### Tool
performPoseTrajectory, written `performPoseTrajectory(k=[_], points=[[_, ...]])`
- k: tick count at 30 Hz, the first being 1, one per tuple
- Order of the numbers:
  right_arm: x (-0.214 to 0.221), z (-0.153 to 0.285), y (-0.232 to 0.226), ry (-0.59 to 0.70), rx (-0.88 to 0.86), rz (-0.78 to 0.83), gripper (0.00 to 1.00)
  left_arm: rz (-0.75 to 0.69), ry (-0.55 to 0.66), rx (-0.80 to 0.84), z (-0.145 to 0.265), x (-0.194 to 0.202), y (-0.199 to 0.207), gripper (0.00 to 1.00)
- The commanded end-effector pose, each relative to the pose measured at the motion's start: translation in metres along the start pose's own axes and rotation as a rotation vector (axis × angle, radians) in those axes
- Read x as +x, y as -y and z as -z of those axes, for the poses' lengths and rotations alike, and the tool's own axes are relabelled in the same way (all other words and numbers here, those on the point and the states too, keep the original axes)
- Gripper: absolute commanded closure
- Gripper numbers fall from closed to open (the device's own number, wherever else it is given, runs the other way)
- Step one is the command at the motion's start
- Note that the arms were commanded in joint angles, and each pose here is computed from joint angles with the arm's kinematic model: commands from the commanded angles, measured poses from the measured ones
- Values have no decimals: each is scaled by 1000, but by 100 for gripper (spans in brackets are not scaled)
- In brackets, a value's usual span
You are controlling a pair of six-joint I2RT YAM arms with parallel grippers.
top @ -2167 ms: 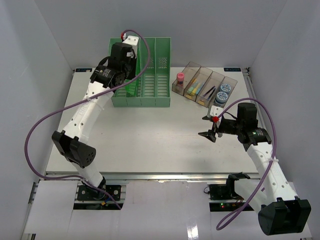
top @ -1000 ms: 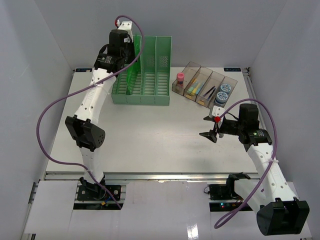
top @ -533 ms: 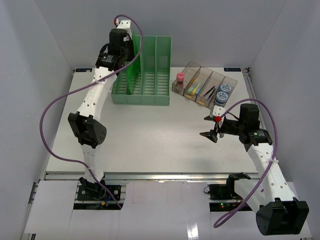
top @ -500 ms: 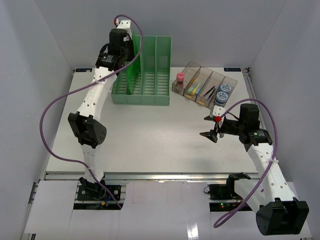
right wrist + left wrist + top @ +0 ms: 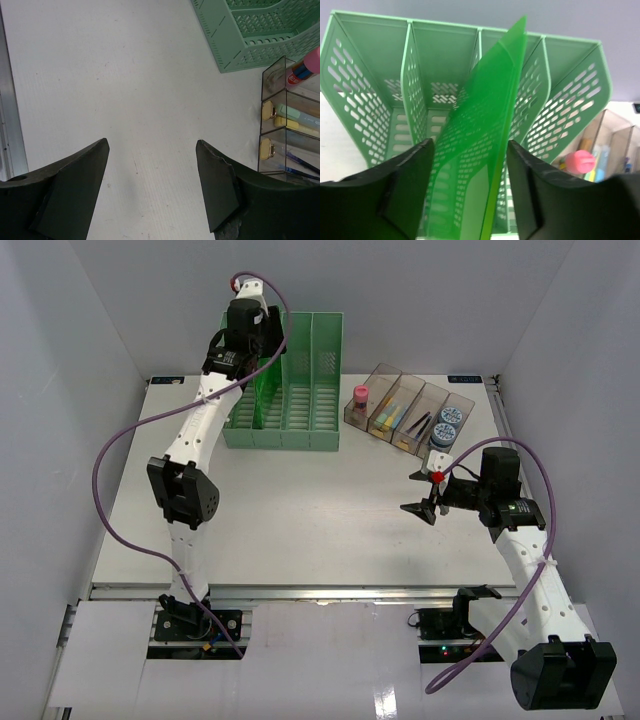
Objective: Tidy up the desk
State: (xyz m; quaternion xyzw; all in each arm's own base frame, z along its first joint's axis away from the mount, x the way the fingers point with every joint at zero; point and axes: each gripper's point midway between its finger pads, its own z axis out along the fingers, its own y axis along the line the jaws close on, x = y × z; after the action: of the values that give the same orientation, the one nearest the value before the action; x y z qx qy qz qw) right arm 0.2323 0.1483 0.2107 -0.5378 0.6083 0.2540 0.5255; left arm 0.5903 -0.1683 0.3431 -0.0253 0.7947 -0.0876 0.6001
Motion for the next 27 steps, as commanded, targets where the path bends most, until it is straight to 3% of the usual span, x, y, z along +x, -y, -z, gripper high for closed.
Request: performPoseTrajectory(k=[1, 8, 13, 16, 18, 20, 21, 25, 27], points=[[-2, 0, -2, 25, -14, -9, 23, 91, 208, 45, 32, -80, 8, 22], [-1, 2, -1, 26, -8, -19, 23, 146, 363, 97, 79, -140, 16, 18], [0, 4, 0, 27, -5, -23, 23, 122, 378, 90, 110, -149, 10, 19], [0, 4, 0, 27, -4, -24, 23, 101, 376, 54, 142, -145, -4, 36], [0, 5, 0, 28, -5, -23, 23, 93, 379, 23, 165, -140, -16, 58], [1, 5, -1, 29, -9, -26, 23, 104, 387, -31, 191, -131, -33, 90], [1, 5, -1, 30, -10, -26, 23, 110, 381, -64, 203, -123, -43, 100], [1, 5, -1, 30, -10, -26, 23, 182, 240, -156, 237, -52, -74, 100], [1, 5, -1, 31, -10, -29, 23, 251, 122, -137, 247, 2, -77, 100]])
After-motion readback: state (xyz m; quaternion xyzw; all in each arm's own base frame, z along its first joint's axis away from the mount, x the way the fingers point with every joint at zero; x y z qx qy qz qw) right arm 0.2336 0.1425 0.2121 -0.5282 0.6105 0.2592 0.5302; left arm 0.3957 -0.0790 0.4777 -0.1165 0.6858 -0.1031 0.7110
